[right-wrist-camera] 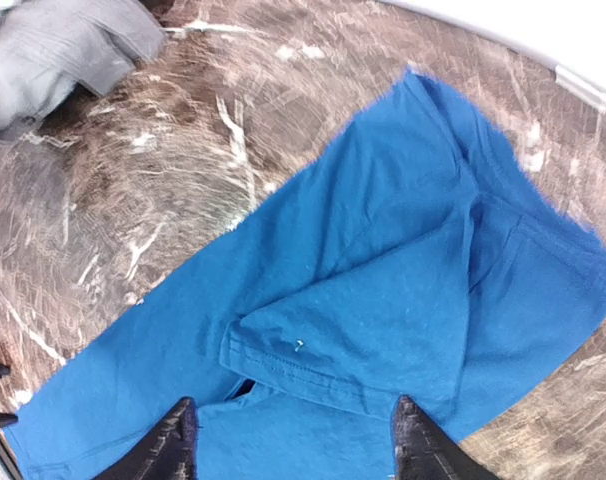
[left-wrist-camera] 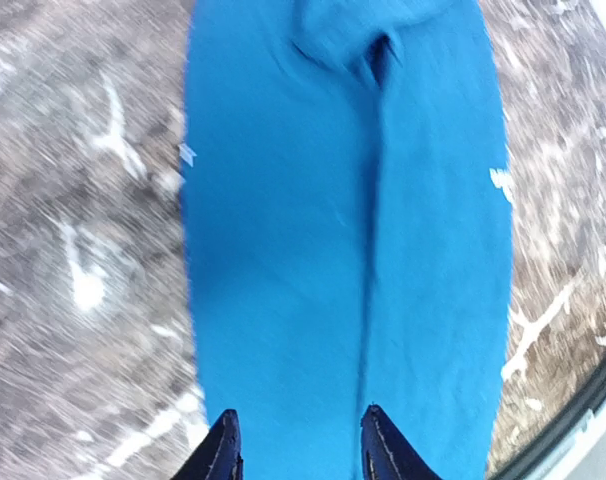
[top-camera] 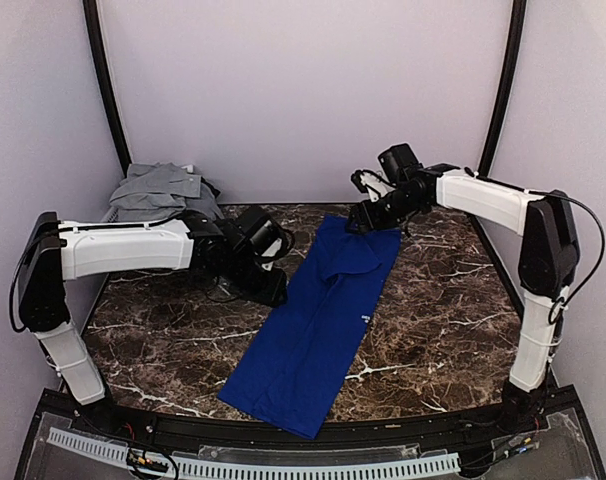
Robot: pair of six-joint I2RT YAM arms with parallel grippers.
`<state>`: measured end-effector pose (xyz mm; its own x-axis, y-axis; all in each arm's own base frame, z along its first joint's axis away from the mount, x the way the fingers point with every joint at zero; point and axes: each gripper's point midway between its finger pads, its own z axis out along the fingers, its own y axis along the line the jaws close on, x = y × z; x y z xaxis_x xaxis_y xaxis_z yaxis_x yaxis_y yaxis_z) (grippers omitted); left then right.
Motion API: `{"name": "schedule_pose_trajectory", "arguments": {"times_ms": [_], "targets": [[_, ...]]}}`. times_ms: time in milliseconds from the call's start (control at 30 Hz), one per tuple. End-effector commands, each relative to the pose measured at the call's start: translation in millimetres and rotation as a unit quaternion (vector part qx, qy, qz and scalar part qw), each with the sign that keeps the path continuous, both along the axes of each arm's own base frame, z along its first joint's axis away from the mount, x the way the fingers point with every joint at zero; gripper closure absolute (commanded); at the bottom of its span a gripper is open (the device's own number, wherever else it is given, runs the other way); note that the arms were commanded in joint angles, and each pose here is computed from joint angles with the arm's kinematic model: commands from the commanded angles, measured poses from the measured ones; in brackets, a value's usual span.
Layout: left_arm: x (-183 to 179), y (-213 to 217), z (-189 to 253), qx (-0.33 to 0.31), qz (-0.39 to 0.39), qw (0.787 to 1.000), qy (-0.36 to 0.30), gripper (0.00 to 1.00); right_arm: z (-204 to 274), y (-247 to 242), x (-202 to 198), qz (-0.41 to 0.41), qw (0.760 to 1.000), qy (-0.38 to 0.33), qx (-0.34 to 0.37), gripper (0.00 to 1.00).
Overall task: Fold and stack the mixed laundry pile
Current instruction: Rotate the rectangle-folded T-shirt at the center of the board.
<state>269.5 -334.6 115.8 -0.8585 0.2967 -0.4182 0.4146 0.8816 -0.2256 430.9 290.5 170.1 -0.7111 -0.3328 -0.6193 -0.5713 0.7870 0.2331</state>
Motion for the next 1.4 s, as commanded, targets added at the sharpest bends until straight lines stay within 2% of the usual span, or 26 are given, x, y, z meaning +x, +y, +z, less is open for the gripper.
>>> {"name": "schedule_pose_trajectory", "arguments": {"times_ms": [0, 200, 467, 600, 833, 1000, 1067, 1167, 1300, 1367], "targets": [[16, -1, -7, 0.034, -0.025, 0.999, -0.034, 0.61, -62, -1, -2, -0.043, 0.996, 0.083, -0.017, 0.42], [3, 4, -47, 0.05, -0.046, 0.998, -0.002, 0.65, -104, -9, 7, -0.068, 0.989, 0.111, -0.063, 0.49], [-47, 8, -93, 0.089, -0.086, 0.991, 0.043, 0.67, -146, -14, 23, -0.068, 0.982, 0.116, -0.135, 0.55], [-69, -2, -106, 0.078, -0.086, 0.991, 0.069, 0.68, -157, 0, 35, -0.053, 0.982, 0.11, -0.141, 0.59], [-97, -38, -115, 0.039, -0.108, 0.988, 0.103, 0.68, -161, 35, 63, -0.016, 0.988, 0.087, -0.127, 0.6], [-82, -47, -125, 0.036, -0.089, 0.99, 0.105, 0.68, -153, 45, 83, -0.012, 0.991, 0.061, -0.118, 0.59], [-70, -45, -125, 0.029, -0.074, 0.991, 0.107, 0.68, -151, 45, 89, -0.015, 0.992, 0.055, -0.115, 0.57], [-57, -44, -119, 0.027, -0.065, 0.993, 0.099, 0.67, -131, 43, 94, -0.024, 0.993, 0.038, -0.109, 0.48], [-45, -48, -95, 0.025, -0.077, 0.995, 0.064, 0.63, -58, 46, 96, -0.028, 0.997, -0.009, -0.069, 0.34], [-38, -45, -71, 0.02, -0.077, 0.996, 0.036, 0.61, -14, 43, 96, -0.035, 0.997, -0.04, -0.047, 0.24]]}}
